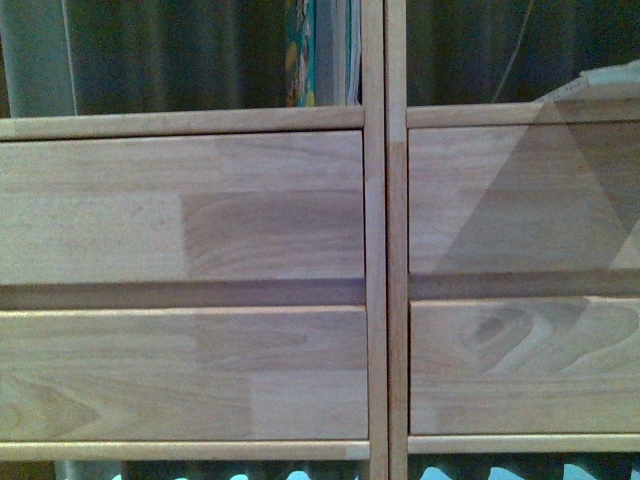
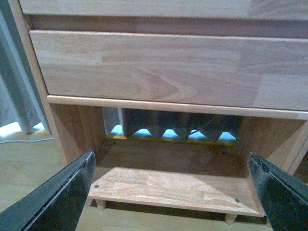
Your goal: Organize books on shelf
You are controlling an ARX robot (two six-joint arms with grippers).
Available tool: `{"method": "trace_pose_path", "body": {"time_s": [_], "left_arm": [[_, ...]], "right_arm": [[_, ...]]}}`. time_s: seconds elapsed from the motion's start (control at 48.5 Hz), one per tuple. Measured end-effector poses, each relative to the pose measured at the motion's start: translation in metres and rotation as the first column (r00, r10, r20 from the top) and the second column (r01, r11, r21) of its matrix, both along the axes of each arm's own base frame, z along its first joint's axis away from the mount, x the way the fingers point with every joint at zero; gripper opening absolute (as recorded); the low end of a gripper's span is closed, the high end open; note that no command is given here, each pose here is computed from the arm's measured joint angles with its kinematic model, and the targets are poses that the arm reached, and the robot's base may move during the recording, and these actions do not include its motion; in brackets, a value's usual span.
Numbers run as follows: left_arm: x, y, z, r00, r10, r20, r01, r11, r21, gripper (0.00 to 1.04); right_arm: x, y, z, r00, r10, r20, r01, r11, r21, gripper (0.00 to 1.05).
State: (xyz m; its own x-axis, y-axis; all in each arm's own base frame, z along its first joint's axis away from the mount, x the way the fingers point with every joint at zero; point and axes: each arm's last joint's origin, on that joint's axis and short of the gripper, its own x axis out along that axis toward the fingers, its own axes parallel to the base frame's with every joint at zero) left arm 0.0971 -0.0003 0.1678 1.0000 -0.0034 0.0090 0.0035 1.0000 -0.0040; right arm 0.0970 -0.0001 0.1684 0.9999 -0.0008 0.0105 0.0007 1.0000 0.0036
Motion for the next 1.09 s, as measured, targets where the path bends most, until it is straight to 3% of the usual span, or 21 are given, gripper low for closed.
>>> {"method": "trace_pose_path", "body": {"time_s": [0.639,0.721,0.783,0.865,0.948,1.092], "left_arm": [[0.000,0.000,0.000,1.000,0.001,0.000,-0.001,1.000,0.000,0.97],[0.000,0.000,0.000,1.000,0.001,0.000,-0.001,1.000,0.000,0.97],[0.000,0.000,0.000,1.000,0.000,0.000,0.000,1.000,0.000,0.97],[0.000,0.000,0.000,1.000,0.000,0.000,0.000,1.000,0.000,0.97],[0.000,0.000,0.000,1.000,0.000,0.000,0.000,1.000,0.000,0.97],[0.000,0.000,0.000,1.000,0.000,0.000,0.000,1.000,0.000,0.97]], "right_arm": [[0.000,0.000,0.000,1.000,-0.003,-0.001,0.003,1.000,0.001,0.98],[0.003,-0.001,0.000,0.990,-0.089,-0.105,0.098,0.992,0.083,0.98],[0.009,-0.002,0.008,0.990,-0.065,-0.129,0.088,0.979,0.182,0.98],[0.023,-0.001,0.022,0.993,-0.001,-0.120,0.044,0.935,0.353,0.98],[0.046,0.004,0.038,0.994,0.067,-0.089,-0.006,0.831,0.556,0.98],[0.084,0.008,0.054,0.994,0.097,-0.052,-0.027,0.667,0.745,0.98]]}}
